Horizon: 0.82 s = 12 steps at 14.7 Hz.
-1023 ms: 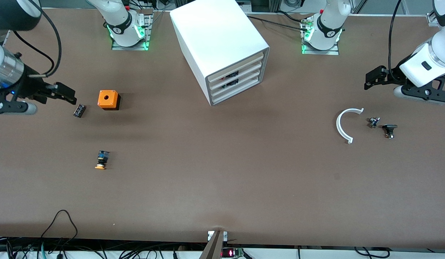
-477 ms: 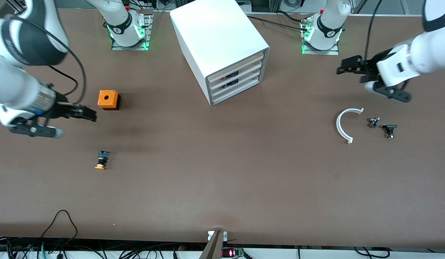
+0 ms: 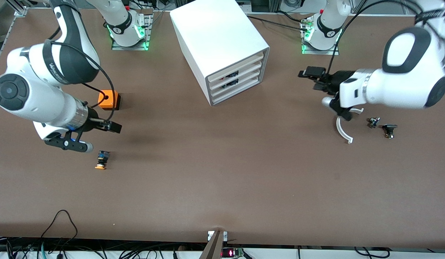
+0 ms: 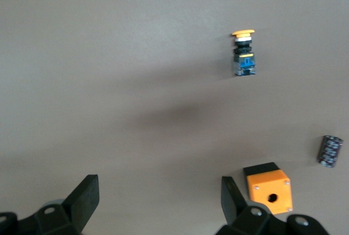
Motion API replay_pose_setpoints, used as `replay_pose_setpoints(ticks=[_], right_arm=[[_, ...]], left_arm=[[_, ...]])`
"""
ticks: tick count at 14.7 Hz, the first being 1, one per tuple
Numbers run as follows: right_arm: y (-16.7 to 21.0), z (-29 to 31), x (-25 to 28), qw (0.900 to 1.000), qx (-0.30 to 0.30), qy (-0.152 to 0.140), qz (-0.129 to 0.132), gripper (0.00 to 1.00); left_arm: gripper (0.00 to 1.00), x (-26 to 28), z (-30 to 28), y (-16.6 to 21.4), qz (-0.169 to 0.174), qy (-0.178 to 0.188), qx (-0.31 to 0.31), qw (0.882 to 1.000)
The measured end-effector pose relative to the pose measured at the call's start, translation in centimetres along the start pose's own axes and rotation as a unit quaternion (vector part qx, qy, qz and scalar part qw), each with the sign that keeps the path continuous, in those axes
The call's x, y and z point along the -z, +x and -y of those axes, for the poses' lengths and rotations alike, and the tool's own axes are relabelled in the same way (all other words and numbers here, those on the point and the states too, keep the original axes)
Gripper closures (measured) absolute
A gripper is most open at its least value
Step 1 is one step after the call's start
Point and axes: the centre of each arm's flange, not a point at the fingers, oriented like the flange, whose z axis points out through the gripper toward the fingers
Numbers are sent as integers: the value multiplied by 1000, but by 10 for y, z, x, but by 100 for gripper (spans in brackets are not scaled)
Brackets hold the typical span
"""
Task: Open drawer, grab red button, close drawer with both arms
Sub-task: 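Reach the left gripper to the cabinet drawer handle and grip it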
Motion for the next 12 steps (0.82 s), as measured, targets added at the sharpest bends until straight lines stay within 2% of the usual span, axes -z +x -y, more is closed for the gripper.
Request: replay_pose_setpoints(ticks=[3,7,9,12], right_arm=[[3,26,-12,1000,-12,-1,3,1],[3,57,-26,999,-41,-4,8,1],[4,67,-29,998,-55,-3,7,1],[2,85,-32,996,-91,-2,5,1]], left_arm=[[0,-33,25,20,8,-70,-43,997],[0,-107,64,27,-18,-158,-88,983],[0,-145,73,24,-25,-162,-105,981],[2,-201,67,23,-32,-142,-120,982]])
